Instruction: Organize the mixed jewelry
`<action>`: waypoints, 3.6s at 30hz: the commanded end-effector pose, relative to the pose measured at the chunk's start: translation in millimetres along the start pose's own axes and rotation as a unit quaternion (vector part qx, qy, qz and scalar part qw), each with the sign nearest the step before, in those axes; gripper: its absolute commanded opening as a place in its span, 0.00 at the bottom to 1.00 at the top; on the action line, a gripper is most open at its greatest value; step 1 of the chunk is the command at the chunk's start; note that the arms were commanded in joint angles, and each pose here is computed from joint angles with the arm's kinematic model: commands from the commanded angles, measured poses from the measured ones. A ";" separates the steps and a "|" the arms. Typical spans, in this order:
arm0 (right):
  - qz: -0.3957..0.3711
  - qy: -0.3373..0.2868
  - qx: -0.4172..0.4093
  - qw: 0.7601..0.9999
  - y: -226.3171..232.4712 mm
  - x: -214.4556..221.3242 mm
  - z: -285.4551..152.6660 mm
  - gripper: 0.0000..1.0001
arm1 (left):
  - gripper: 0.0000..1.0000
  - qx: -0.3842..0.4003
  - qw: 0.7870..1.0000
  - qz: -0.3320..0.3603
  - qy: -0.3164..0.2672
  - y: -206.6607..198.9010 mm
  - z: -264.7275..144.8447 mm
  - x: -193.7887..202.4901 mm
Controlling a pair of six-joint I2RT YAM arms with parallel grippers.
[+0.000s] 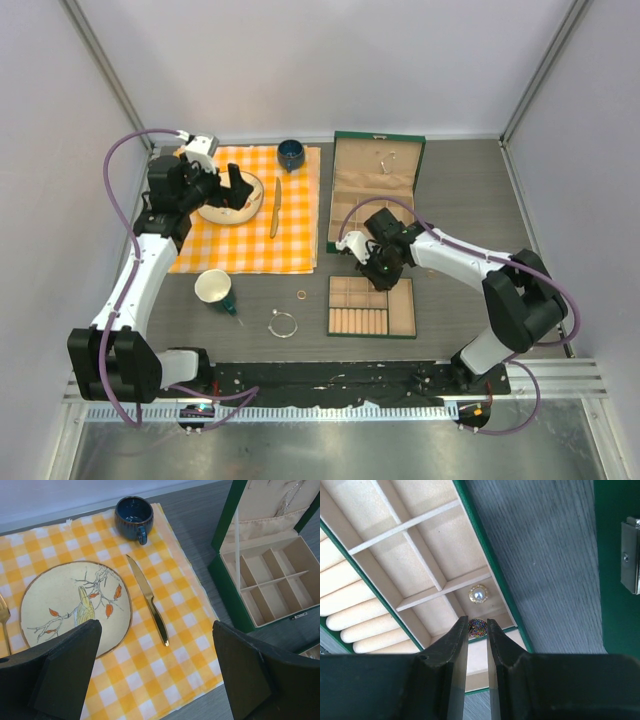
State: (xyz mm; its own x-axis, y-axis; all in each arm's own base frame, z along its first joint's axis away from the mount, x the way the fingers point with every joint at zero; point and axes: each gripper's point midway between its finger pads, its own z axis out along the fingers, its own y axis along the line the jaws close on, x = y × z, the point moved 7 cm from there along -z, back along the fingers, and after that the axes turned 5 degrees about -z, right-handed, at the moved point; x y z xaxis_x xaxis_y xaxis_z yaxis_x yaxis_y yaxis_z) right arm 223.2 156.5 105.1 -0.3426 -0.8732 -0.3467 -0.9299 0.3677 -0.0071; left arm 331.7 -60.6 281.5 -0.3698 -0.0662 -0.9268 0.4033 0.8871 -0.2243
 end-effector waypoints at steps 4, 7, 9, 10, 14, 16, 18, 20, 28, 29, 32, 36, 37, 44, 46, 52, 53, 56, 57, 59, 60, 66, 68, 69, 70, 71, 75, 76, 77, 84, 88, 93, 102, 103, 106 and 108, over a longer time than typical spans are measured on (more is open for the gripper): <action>0.001 -0.008 0.018 1.000 -4.4 -4.8 2.2 0.28 | 1.00 0.002 1.000 0.013 -0.016 -0.7 0.0 -5.2; -0.001 -0.006 0.020 1.000 -4.4 -4.6 3.3 0.31 | 1.00 0.001 1.000 0.013 -0.017 -0.6 -0.1 -5.8; 0.001 -0.007 0.022 1.000 -5.1 -5.0 2.2 0.32 | 1.00 -0.001 1.000 0.013 -0.016 0.5 0.4 -5.8; 0.001 -0.008 0.023 1.000 -5.1 -5.2 1.8 0.33 | 1.00 0.000 1.000 0.013 -0.017 0.2 0.3 -6.4; 0.002 -0.014 0.027 1.000 -5.3 -6.9 -1.8 0.40 | 1.00 0.001 1.000 0.013 -0.017 -0.5 0.2 -6.1; 0.004 -0.021 0.033 0.999 -5.8 -9.2 -6.8 0.40 | 1.00 -0.001 1.000 0.014 -0.018 0.1 -0.3 -6.8; 0.003 -0.032 0.045 0.998 -7.1 -13.6 -15.4 0.40 | 1.00 -0.001 1.000 0.014 -0.018 0.1 -0.4 -6.5; 0.005 -0.040 0.058 0.998 -9.3 -17.0 -24.0 0.40 | 1.00 0.001 1.000 0.014 -0.017 -0.7 -0.4 -5.8; 0.002 -0.052 0.139 0.989 -15.7 -11.4 -61.9 0.38 | 1.00 0.004 1.000 0.014 -0.018 -1.3 -1.5 -5.7; 0.004 -0.051 0.139 0.989 -15.2 -9.4 -63.0 0.38 | 1.00 0.002 1.000 0.014 -0.019 -1.1 -1.4 -7.2; 0.014 -0.045 0.163 0.985 -21.8 2.3 -69.7 0.37 | 1.00 0.004 1.000 0.012 -0.016 -1.9 -1.8 -7.7; 0.039 -0.033 0.164 0.985 -28.6 22.1 -67.6 0.37 | 1.00 0.006 1.000 0.013 -0.021 -2.6 -2.5 -7.1; 0.046 -0.042 0.149 0.987 -29.0 24.8 -66.6 0.37 | 1.00 0.007 1.000 0.012 -0.018 -2.6 -1.1 -7.3; 0.090 -0.031 0.150 0.984 -51.3 63.2 -65.1 0.36 | 1.00 0.011 1.000 0.008 -0.016 -2.1 1.0 -5.4; 0.091 -0.017 0.145 0.985 -52.8 72.6 -60.4 0.36 | 1.00 0.014 1.000 0.008 -0.014 -2.3 1.4 -3.4; 0.090 0.002 0.137 0.986 -56.3 87.7 -47.8 0.31 | 1.00 0.011 1.000 0.010 -0.014 -1.3 2.0 -3.0; 0.088 0.003 0.139 0.986 -58.0 88.9 -46.0 0.31 | 1.00 0.012 1.000 0.010 -0.013 -1.2 2.4 -2.0; 0.081 0.007 0.133 0.988 -60.0 92.3 -41.2 0.29 | 1.00 0.011 1.000 0.011 -0.013 -1.0 3.3 -2.1; 0.078 0.007 0.132 0.988 -60.9 92.6 -40.3 0.29 | 1.00 0.010 1.000 0.011 -0.012 0.0 3.9 -1.5; 0.075 0.011 0.130 0.989 -63.4 94.3 -37.7 0.29 | 1.00 0.011 1.000 0.011 -0.012 -0.2 3.9 -1.7; 0.070 0.013 0.129 0.989 -65.2 94.1 -37.3 0.29 | 1.00 0.011 1.000 0.010 -0.011 0.0 4.2 -1.1; 0.061 0.022 0.119 0.991 -73.5 97.8 -31.4 0.29 | 1.00 0.005 1.000 0.013 -0.011 1.5 4.3 -0.7; 0.058 0.022 0.112 0.992 -75.1 98.6 -29.0 0.29 | 1.00 0.005 1.000 0.013 -0.010 1.8 4.6 -0.7; 0.060 0.023 0.110 0.992 -76.6 99.5 -27.9 0.29 | 1.00 0.005 1.000 0.013 -0.010 1.4 4.1 -0.7; 0.058 0.022 0.109 0.992 -77.6 99.9 -27.3 0.29 | 1.00 0.005 1.000 0.012 -0.009 1.8 4.5 -0.4; 0.058 0.022 0.107 0.992 -78.3 100.4 -26.8 0.28 | 1.00 0.004 1.000 0.013 -0.009 1.8 4.5 -0.1; 0.056 0.024 0.103 0.993 -80.3 101.6 -24.6 0.29 | 1.00 0.003 1.000 0.013 -0.007 2.5 5.1 0.2; 0.055 0.024 0.103 0.993 -80.7 101.4 -24.6 0.28 | 1.00 0.002 1.000 0.013 -0.007 2.7 5.1 0.2; 0.054 0.024 0.104 0.993 -81.8 101.1 -25.3 0.28 | 1.00 0.002 1.000 0.013 -0.007 2.8 5.4 -0.1; 0.052 0.026 0.112 0.992 -85.2 101.3 -28.2 0.29 | 1.00 0.001 1.000 0.013 -0.006 3.0 5.3 0.4; 0.049 0.028 0.111 0.992 -86.0 101.6 -27.2 0.29 | 1.00 0.001 1.000 0.014 -0.008 2.8 4.5 -0.3; 0.045 0.031 0.106 0.993 -87.1 102.3 -24.7 0.29 | 1.00 -0.001 1.000 0.015 -0.008 3.0 4.1 -0.5; 0.041 0.028 0.101 0.994 -91.0 101.6 -23.3 0.29 | 1.00 -0.003 1.000 0.017 -0.006 3.8 4.7 -0.2; 0.040 0.028 0.101 0.994 -91.5 101.4 -23.2 0.29 | 1.00 -0.003 1.000 0.017 -0.007 4.0 4.7 -0.2; 0.039 0.027 0.101 0.994 -92.1 101.2 -23.6 0.29 | 1.00 -0.003 1.000 0.017 -0.006 4.2 5.1 0.2; 0.039 0.028 0.101 0.994 -93.0 101.2 -24.0 0.29 | 1.00 -0.003 1.000 0.017 -0.007 4.1 5.0 -0.4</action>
State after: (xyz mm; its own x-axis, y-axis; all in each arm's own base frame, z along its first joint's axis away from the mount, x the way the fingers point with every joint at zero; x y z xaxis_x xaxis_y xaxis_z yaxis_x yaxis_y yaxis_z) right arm 258.7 25.2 84.9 -0.4534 -0.8489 -0.2718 -0.8538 0.5012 -0.1409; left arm 333.7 -60.2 272.8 -0.3864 -0.0554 -0.9207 0.4018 0.8884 -0.2221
